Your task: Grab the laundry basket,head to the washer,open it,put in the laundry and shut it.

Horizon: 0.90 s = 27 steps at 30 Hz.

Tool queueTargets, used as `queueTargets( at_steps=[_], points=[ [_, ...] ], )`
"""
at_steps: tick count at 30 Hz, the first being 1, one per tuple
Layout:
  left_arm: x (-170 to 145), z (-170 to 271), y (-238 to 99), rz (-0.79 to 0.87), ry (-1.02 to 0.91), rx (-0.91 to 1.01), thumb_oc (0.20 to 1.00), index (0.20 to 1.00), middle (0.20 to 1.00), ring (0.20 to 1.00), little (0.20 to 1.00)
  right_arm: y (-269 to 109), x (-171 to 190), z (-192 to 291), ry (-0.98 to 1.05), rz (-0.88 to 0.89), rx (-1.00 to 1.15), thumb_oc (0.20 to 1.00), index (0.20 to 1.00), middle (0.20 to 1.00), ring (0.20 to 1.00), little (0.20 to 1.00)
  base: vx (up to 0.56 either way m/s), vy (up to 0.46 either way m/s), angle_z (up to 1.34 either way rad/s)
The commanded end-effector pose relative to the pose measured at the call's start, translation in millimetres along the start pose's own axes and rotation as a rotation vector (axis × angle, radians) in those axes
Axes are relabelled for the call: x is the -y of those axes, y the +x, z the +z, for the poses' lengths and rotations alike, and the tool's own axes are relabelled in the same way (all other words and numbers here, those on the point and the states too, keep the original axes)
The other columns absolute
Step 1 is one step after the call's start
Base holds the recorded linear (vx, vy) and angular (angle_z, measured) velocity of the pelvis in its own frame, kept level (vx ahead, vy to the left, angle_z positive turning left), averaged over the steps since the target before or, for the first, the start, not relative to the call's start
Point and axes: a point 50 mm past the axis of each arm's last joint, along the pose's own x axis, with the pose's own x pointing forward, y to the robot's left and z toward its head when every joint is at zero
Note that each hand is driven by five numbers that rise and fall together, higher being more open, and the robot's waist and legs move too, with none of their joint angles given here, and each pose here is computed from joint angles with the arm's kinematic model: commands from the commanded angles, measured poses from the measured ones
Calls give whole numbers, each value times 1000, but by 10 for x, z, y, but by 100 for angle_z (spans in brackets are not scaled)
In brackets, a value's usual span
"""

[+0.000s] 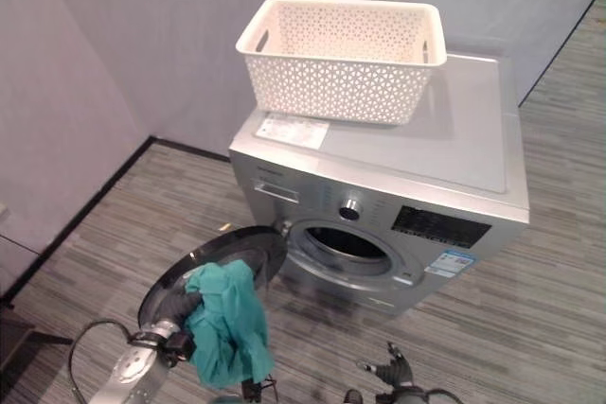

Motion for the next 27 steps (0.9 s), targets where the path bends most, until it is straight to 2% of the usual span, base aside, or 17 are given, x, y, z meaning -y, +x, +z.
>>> queueTargets(
  at_steps=[1, 7, 12, 20, 23, 27],
  points=[
    [140, 297, 197, -77, 1, 138, 200, 200, 200, 200, 200, 51, -79, 204, 46, 28, 76, 1000, 1000, 1000, 1000, 1000, 0, 0, 0],
    [273, 197, 328, -73, -150, 91, 200, 200, 200, 200, 200, 45, -184, 259, 15, 77, 94, 1000, 1000, 1000, 1000, 1000, -3, 9, -2],
    [380, 128, 400, -93, -184, 55, 200, 200, 200, 200, 200, 42, -223, 292, 1, 99, 106, 1000, 1000, 1000, 1000, 1000, -8, 10, -4],
    [743, 127, 617, -153, -230, 20, 200, 200, 200, 200, 200, 69, -333, 480, -15, 131, 158, 1000, 1000, 1000, 1000, 1000, -42, 1, -6],
    [840, 193, 684, -172, -218, 35, 200, 200, 200, 200, 200, 79, -381, 536, 34, 135, 161, 1000, 1000, 1000, 1000, 1000, -49, -5, -13],
    [936, 194, 757, -180, -212, 17, 200, 200, 200, 200, 200, 118, -402, 312, 142, 99, 23, 1000, 1000, 1000, 1000, 1000, -36, -11, -10]
  ],
)
